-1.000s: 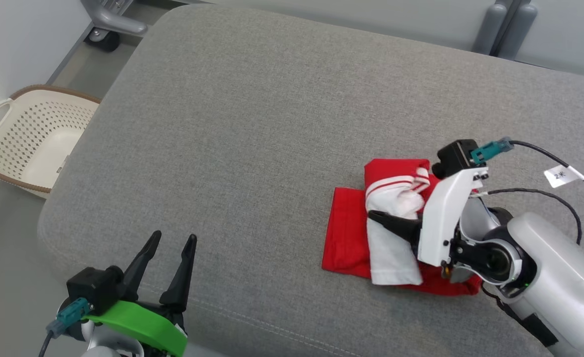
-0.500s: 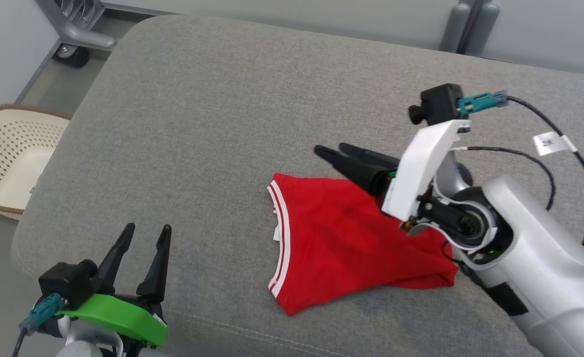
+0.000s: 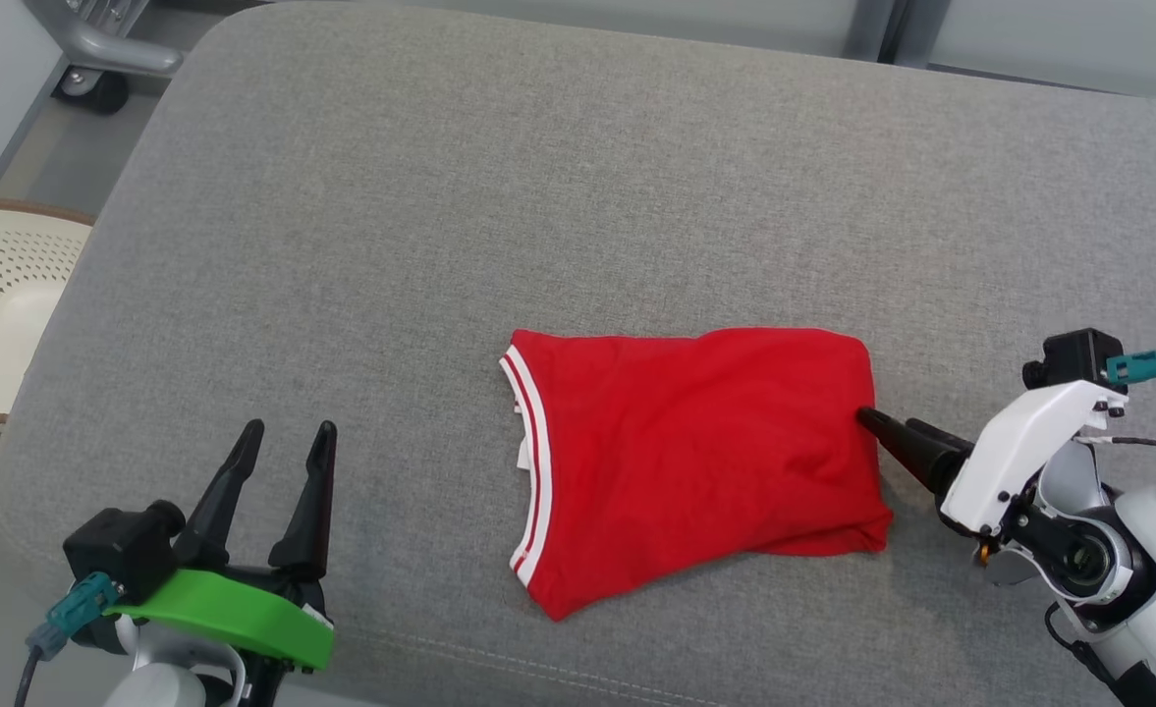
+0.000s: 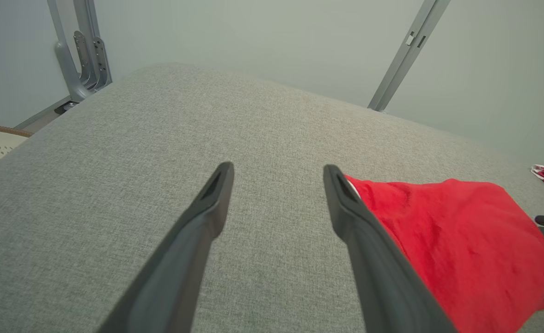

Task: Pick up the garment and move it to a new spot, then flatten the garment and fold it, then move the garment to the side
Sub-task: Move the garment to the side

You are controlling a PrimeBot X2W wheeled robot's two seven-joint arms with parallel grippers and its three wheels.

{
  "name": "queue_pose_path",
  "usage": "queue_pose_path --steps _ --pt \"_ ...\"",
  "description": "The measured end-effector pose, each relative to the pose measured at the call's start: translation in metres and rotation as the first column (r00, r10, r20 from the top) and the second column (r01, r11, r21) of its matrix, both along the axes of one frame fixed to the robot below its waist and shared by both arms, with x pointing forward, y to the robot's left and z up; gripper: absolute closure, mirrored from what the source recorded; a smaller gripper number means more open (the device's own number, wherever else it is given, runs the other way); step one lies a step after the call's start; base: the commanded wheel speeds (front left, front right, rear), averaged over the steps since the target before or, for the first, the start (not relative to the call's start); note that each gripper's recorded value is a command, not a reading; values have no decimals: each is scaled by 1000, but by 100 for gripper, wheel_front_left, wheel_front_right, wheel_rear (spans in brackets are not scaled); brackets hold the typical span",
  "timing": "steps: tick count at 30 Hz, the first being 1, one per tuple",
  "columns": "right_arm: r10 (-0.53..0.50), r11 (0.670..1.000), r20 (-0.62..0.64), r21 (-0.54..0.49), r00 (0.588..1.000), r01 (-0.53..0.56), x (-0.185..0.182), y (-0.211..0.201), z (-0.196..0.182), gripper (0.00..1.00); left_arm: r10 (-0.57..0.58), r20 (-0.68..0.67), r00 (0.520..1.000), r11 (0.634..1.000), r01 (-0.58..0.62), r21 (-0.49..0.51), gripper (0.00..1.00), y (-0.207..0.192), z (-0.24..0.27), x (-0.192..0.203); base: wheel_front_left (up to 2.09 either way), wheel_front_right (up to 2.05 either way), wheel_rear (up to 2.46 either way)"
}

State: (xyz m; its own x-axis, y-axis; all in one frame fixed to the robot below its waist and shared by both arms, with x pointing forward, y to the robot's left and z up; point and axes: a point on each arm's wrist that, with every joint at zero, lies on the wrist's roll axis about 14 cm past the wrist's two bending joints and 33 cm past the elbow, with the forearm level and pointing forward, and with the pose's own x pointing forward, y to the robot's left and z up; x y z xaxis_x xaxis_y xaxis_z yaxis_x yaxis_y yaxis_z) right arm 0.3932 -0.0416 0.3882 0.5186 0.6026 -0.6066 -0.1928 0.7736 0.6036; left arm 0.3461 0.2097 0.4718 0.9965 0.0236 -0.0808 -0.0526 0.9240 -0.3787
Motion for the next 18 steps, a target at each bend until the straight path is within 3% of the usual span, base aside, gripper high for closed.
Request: queue_pose_path --steps 5,10,17,18 --pt "-58 995 -44 75 997 61 -1 1 -6 0 5 -8 1000 1000 -5 -6 0 0 -3 1 0 0 0" --pt "-38 984 -87 173 996 53 -8 22 -4 0 20 -10 1000 1000 -20 1 0 4 -3 -2 0 0 0" --pt "48 990 -92 134 995 -35 -14 32 -14 0 38 1 999 999 -38 13 0 10 1 -1 0 0 0" --pt "70 990 -88 128 994 -59 -13 35 -14 43 42 1 999 999 -42 13 0 11 1 -2 0 0 0"
